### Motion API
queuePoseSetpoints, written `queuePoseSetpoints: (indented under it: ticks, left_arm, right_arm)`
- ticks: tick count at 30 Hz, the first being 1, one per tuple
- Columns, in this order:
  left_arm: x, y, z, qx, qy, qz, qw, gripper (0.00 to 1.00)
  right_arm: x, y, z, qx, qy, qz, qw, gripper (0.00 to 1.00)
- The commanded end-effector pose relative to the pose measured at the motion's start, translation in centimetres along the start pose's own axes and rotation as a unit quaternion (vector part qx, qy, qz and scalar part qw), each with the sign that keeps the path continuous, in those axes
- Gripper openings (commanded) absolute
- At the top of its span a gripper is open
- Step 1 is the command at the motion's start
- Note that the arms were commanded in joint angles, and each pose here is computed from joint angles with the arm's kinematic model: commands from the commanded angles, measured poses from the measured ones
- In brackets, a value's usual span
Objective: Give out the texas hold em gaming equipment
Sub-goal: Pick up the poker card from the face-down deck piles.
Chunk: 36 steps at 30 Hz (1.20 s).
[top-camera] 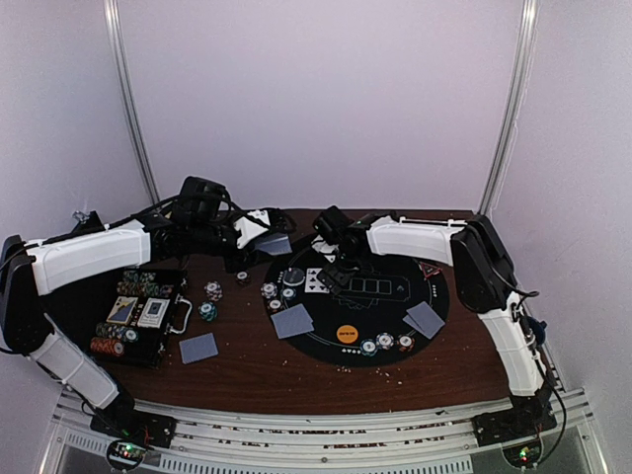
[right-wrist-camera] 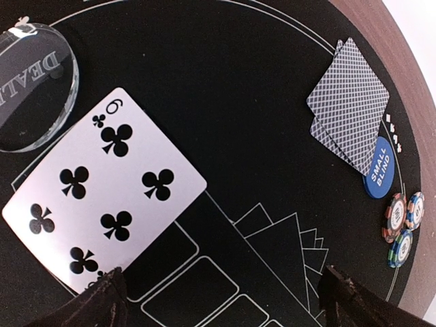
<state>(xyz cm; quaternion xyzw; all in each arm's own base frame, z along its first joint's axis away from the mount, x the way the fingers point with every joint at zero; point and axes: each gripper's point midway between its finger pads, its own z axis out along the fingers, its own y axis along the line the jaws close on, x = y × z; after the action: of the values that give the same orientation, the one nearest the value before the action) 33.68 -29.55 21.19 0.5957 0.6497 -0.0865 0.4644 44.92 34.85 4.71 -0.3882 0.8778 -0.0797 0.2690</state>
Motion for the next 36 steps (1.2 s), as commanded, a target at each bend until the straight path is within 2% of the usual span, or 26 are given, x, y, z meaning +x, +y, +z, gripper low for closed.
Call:
queuePoseSetpoints:
  ticks: [1, 4, 8, 12, 17, 21, 32, 36]
  left_arm:
    - [-1.0, 0.4, 0.1, -0.008, -0.023, 0.009, 1.0, 0.06]
    - [-1.0, 0.3, 0.1, -0.006, -0.023, 0.009, 1.0, 0.06]
    - [-1.1, 0.1, 0.2, -0.001, -0.025, 0.01, 1.0, 0.06]
    - [-1.1, -0.5, 0.5, 0.007, -0.024, 0.015, 1.0, 0.06]
    - [-1.2, -1.1, 0.7, 0.02, -0.024, 0.018, 0.999, 0.06]
    - [-1.6, -1.9, 0.7, 0.035, -0.029, 0.021, 0.999, 0.06]
    - [-1.9, -3.2, 1.2, 0.056, -0.028, 0.029, 0.998, 0.06]
    - [-1.9, -3.3, 1.1, 0.057, -0.029, 0.03, 0.998, 0.06]
  right_arm:
    - [-2.2, -3.4, -4.7, 0.021, -0.036, 0.01, 0.999, 1.0]
    - [-4.1, -5.2, -8.2, -0.005, -0.082, 0.029, 0.996, 1.0]
    - [-6.1, -5.8, -13.0, -0.09, -0.149, 0.035, 0.984, 1.0]
    - [-7.8, -3.8, -18.9, -0.201, -0.232, 0.004, 0.952, 1.0]
    - [-8.4, -1.3, -23.1, -0.294, -0.279, -0.027, 0.914, 1.0]
    - [-8.1, 0.9, -23.5, -0.345, -0.279, -0.046, 0.895, 0.97]
    - [-8.0, 6.1, -21.8, -0.398, -0.24, -0.076, 0.882, 0.97]
    - [-8.5, 6.8, -22.1, -0.414, -0.244, -0.078, 0.874, 0.97]
